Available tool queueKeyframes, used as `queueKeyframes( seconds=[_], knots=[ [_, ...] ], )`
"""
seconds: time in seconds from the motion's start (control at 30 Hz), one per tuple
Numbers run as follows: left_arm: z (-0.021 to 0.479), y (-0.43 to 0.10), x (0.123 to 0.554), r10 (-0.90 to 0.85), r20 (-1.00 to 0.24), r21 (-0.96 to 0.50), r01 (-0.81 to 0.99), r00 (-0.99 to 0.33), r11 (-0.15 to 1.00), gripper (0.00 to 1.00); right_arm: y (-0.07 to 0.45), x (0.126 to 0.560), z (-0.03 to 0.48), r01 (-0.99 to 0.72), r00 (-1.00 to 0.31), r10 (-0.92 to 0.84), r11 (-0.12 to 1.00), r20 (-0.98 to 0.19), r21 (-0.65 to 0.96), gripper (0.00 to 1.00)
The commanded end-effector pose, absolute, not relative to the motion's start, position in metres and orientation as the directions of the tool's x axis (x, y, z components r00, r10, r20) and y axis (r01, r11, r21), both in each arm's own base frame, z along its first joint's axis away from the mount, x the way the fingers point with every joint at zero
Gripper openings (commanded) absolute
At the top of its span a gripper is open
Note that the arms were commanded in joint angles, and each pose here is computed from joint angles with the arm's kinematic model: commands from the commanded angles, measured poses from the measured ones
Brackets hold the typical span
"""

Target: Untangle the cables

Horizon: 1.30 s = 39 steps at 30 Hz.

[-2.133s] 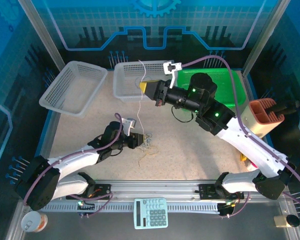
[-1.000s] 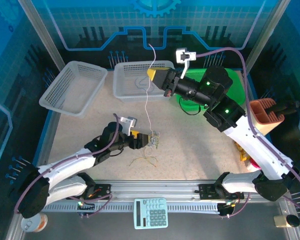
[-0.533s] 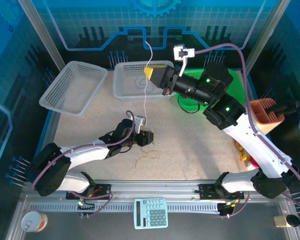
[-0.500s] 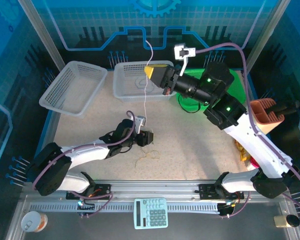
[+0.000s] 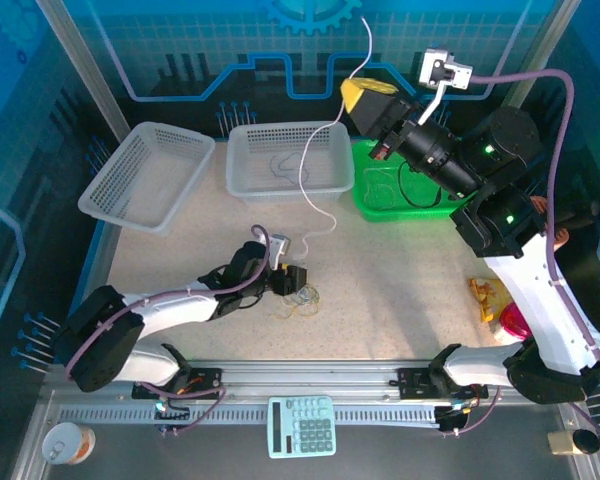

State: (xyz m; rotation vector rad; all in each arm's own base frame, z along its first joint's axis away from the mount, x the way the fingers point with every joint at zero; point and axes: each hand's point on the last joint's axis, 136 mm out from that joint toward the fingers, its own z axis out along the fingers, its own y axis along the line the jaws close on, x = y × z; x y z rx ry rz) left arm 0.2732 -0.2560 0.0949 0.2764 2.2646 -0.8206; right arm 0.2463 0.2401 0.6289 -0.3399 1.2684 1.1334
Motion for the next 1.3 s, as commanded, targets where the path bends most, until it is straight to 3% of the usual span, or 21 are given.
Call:
queueKeyframes(
  seconds=[0.0, 0.13, 0.17, 0.67, 0.9, 1.27],
  knots=[
    [0.107, -0.252, 0.271, -0.047, -0.704, -0.472, 0.418, -0.709, 0.776, 0.72, 0.215, 0.27, 0.612, -0.7, -0.01, 0.445, 0.636, -0.896, 0.324, 0.0],
    [0.12, -0.249, 0.269, -0.068, -0.714, -0.483, 0.42, -0.697, 0.768, 0.88, 0.194, 0.293, 0.589, -0.574, 0.064, 0.403, 0.763, -0.913, 0.297, 0.0],
    [0.124, -0.248, 0.268, -0.077, -0.716, -0.487, 0.418, -0.694, 0.767, 0.99, 0.191, 0.3, 0.582, -0.546, 0.074, 0.386, 0.787, -0.919, 0.287, 0.0],
    [0.172, -0.213, 0.25, -0.19, -0.702, -0.52, 0.312, -0.687, 0.795, 0.99, 0.154, 0.395, 0.519, -0.131, 0.119, 0.163, 0.98, -0.979, 0.147, 0.0],
    [0.192, -0.199, 0.24, -0.248, -0.688, -0.553, 0.271, -0.682, 0.788, 0.99, 0.128, 0.442, 0.48, 0.047, 0.098, 0.127, 0.99, -0.987, 0.132, 0.0],
    [0.222, -0.195, 0.233, -0.229, -0.707, -0.541, 0.304, -0.669, 0.784, 0.99, 0.086, 0.493, 0.457, 0.282, 0.176, 0.087, 0.95, -0.981, 0.135, 0.0]
  ],
)
